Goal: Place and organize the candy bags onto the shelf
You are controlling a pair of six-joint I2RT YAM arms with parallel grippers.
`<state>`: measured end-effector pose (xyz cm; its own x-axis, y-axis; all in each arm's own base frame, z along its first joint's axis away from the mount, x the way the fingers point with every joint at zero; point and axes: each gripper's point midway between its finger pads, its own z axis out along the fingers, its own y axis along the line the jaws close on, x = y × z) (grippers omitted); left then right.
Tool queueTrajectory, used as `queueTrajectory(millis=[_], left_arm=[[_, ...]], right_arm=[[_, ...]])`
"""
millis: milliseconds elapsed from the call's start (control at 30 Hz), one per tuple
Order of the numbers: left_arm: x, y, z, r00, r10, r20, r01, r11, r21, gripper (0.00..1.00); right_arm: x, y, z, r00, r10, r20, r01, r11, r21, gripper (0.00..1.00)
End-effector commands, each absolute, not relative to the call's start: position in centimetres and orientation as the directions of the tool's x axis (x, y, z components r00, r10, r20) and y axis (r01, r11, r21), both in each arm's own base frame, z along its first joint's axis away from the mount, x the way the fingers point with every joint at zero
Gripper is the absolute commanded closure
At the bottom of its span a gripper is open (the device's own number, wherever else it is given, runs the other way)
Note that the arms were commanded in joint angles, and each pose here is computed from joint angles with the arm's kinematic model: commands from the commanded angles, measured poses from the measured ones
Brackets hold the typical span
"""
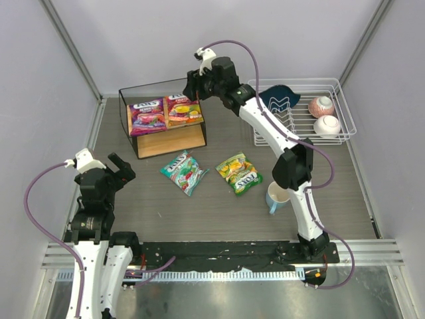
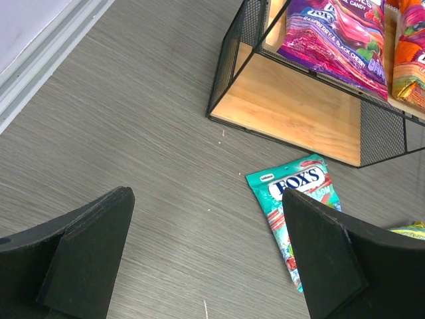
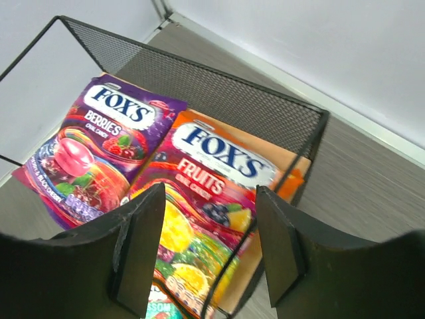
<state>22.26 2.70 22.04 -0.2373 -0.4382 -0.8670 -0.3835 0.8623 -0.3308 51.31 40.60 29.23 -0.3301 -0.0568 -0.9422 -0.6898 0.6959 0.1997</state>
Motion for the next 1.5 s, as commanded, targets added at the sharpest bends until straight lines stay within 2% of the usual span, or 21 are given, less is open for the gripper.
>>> queueTrajectory(millis=[0,133,233,267,367,400,433,700,1067,1467], left_arm=[[22.7,2.5,22.9,-0.21,-0.423,-0.882,-0.352,0.874,-0.336,0.0],[22.7,2.5,22.8,-0.213,-0.423,-0.881,-0.351,0.874,-0.335,0.0],[22.8,2.4,22.7,-0.217,-0.423,-0.88,-0.35,0.875,-0.335,0.0],[22.8,2.4,22.8,-0.216,-0.423,-0.88,-0.349,0.875,-0.335,0.0],[22.8,2.4,22.7,-0.218,-0.425,-0.879,-0.351,0.874,-0.336,0.0],[22.8,2.4,22.7,-0.218,-0.423,-0.879,-0.35,0.875,-0.334,0.0],[22.8,2.4,22.7,-0.22,-0.422,-0.879,-0.35,0.876,-0.332,0.0],[22.8,2.5,22.6,-0.222,-0.422,-0.879,-0.353,0.875,-0.331,0.0],[22.9,2.4,22.6,-0.223,-0.421,-0.879,-0.351,0.876,-0.33,0.0],[22.8,2.4,22.8,-0.216,-0.422,-0.881,-0.346,0.876,-0.335,0.0]], right_arm=[[49.8,37.8,38.7,-0.151,0.052,-0.987,-0.67,0.729,0.141,0.38],[48.3,37.8,38.6,-0.105,0.022,-0.994,-0.632,0.771,0.084,0.38],[46.8,39.7,37.8,-0.082,-0.034,-0.996,-0.608,0.793,0.023,0.5],[45.9,40.9,37.6,-0.063,-0.064,-0.996,-0.614,0.789,-0.012,0.61],[45.7,42.7,35.6,-0.057,-0.104,-0.993,-0.579,0.814,-0.052,0.8],[46.0,42.8,35.2,-0.064,-0.094,-0.993,-0.562,0.826,-0.042,0.96],[46.4,43.4,34.4,-0.078,-0.068,-0.995,-0.559,0.829,-0.013,0.99],[48.6,44.3,33.1,-0.045,0.047,-0.998,-0.492,0.868,0.063,0.99],[50.7,44.6,27.6,-0.107,0.001,-0.994,-0.449,0.892,0.049,0.99],[49.8,44.8,21.2,-0.227,-0.062,-0.972,-0.479,0.876,0.056,0.99]])
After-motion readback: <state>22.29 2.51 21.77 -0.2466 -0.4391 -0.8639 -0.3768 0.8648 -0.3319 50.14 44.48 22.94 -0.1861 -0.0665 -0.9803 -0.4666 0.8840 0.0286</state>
